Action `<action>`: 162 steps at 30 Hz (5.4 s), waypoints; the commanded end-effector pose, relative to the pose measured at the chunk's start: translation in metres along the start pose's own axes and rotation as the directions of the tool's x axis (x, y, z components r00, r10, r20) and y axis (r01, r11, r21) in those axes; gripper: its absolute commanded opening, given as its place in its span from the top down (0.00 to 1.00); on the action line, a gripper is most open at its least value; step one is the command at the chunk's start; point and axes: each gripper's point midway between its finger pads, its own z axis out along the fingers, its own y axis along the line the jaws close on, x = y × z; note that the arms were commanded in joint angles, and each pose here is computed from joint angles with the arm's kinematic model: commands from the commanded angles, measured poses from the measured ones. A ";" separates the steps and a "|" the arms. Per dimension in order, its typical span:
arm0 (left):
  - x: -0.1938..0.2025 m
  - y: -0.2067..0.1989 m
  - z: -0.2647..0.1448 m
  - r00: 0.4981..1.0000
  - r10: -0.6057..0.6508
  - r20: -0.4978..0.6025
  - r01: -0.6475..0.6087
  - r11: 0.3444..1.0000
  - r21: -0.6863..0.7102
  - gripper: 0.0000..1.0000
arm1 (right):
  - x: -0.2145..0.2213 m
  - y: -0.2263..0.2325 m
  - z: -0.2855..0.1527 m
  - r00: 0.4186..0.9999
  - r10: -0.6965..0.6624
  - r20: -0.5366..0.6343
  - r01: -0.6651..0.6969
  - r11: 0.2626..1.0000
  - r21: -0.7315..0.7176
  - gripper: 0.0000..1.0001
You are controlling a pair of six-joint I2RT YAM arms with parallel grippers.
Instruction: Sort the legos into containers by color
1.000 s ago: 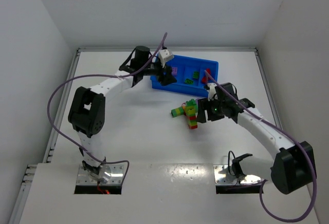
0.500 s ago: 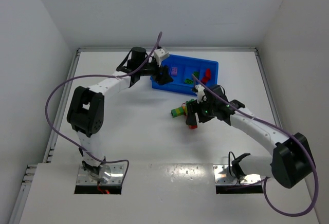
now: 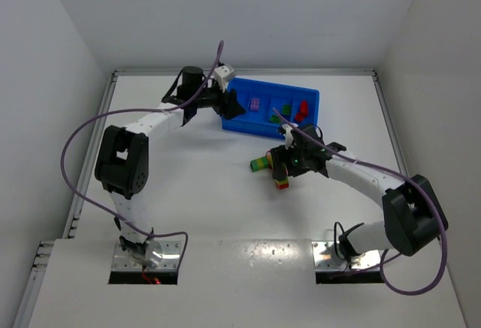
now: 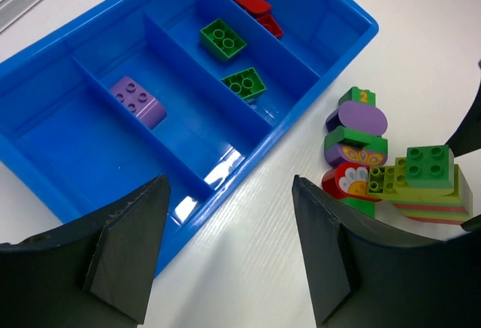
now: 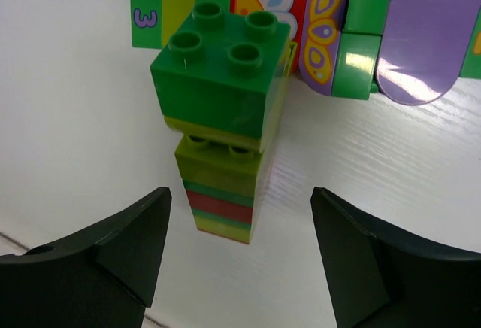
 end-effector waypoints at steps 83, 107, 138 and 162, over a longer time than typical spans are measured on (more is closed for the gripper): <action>-0.049 -0.101 -0.030 0.995 -0.092 -0.047 0.102 0.798 0.594 0.95 | -0.013 0.058 -0.042 0.939 -0.279 0.203 0.344 0.778 -0.525 0.74; -0.037 -0.117 -0.026 0.972 -0.196 -0.127 0.229 0.697 0.680 0.97 | -0.200 0.086 -0.063 0.882 0.104 0.460 0.249 0.726 -0.641 0.28; -0.117 -0.063 0.025 0.970 -0.209 0.124 0.114 0.843 0.525 0.98 | -0.099 0.074 -0.074 0.911 -0.141 0.388 0.357 0.741 -0.568 0.96; -0.007 0.002 0.190 0.980 -0.194 0.044 0.194 0.981 0.005 0.93 | -0.146 -0.067 -0.133 0.879 0.008 0.478 0.061 0.990 -0.129 0.96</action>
